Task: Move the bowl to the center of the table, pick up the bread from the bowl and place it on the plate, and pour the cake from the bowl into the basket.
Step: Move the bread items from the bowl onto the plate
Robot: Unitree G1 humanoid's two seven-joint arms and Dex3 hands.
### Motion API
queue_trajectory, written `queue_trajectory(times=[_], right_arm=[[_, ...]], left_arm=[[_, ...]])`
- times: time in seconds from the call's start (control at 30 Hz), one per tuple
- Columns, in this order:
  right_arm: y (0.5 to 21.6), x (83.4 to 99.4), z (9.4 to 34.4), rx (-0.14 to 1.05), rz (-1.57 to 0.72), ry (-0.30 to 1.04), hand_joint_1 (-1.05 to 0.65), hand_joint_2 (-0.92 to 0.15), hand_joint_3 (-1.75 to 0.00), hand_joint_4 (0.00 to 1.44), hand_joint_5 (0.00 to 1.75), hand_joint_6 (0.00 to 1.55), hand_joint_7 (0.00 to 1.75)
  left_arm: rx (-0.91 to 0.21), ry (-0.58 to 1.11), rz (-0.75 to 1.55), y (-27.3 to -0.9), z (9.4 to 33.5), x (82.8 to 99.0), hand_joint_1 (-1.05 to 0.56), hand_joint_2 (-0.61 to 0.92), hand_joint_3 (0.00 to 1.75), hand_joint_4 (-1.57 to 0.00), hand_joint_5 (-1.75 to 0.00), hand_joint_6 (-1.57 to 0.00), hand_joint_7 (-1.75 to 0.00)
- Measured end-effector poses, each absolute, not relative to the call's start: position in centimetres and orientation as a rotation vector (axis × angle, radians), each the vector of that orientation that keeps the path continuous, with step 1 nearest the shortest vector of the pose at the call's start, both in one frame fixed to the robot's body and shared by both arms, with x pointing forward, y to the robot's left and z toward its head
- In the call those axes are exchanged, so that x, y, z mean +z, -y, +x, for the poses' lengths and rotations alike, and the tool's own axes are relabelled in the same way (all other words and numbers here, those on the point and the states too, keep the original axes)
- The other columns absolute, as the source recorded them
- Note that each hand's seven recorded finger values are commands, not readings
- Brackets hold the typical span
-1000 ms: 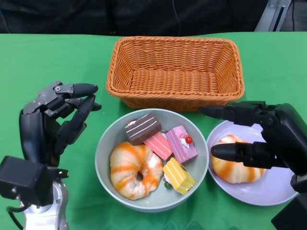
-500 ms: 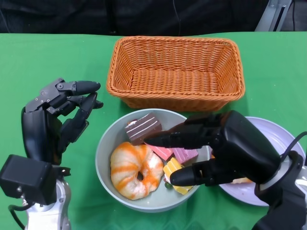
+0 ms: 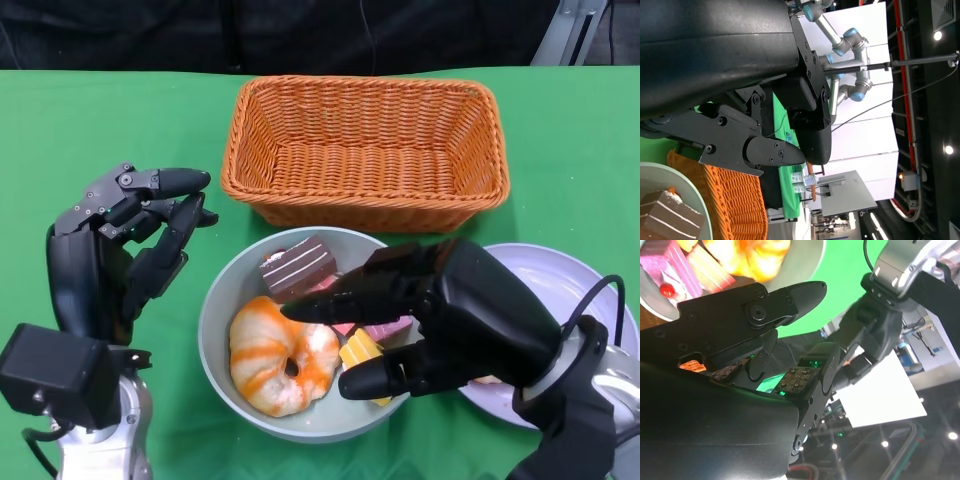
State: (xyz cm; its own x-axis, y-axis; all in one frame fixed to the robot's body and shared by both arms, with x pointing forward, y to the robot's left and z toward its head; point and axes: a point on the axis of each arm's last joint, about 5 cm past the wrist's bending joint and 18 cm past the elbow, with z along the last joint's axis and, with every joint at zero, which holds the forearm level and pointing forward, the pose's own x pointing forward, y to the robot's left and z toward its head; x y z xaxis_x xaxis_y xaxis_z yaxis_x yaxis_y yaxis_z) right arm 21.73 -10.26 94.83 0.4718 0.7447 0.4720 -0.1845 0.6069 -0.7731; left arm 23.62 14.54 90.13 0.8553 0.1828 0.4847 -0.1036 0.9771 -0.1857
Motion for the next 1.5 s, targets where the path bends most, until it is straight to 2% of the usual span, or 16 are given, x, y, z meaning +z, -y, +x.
queue_trajectory(times=[0.37,0.93,1.5], right_arm=[[10.1,94.4,22.1,0.659,-0.744,0.890,-0.68,-0.91,0.00,0.87,0.14,0.75,0.00],[9.8,92.8,22.9,0.716,-0.857,0.777,-0.70,-0.91,0.00,0.81,0.05,0.71,0.00],[9.0,91.6,23.3,0.640,-0.864,0.856,-0.68,-0.92,-0.01,0.76,0.01,0.71,0.00]], left_arm=[[0.150,0.522,-0.162,-14.4,23.2,90.1,-0.20,0.92,0.27,-0.83,-1.14,-0.96,-0.71],[0.153,0.521,-0.178,-14.1,23.2,90.1,-0.20,0.92,0.26,-0.83,-1.16,-0.96,-0.71],[0.159,0.529,-0.185,-14.0,23.2,90.1,-0.21,0.92,0.26,-0.83,-1.17,-0.96,-0.70]])
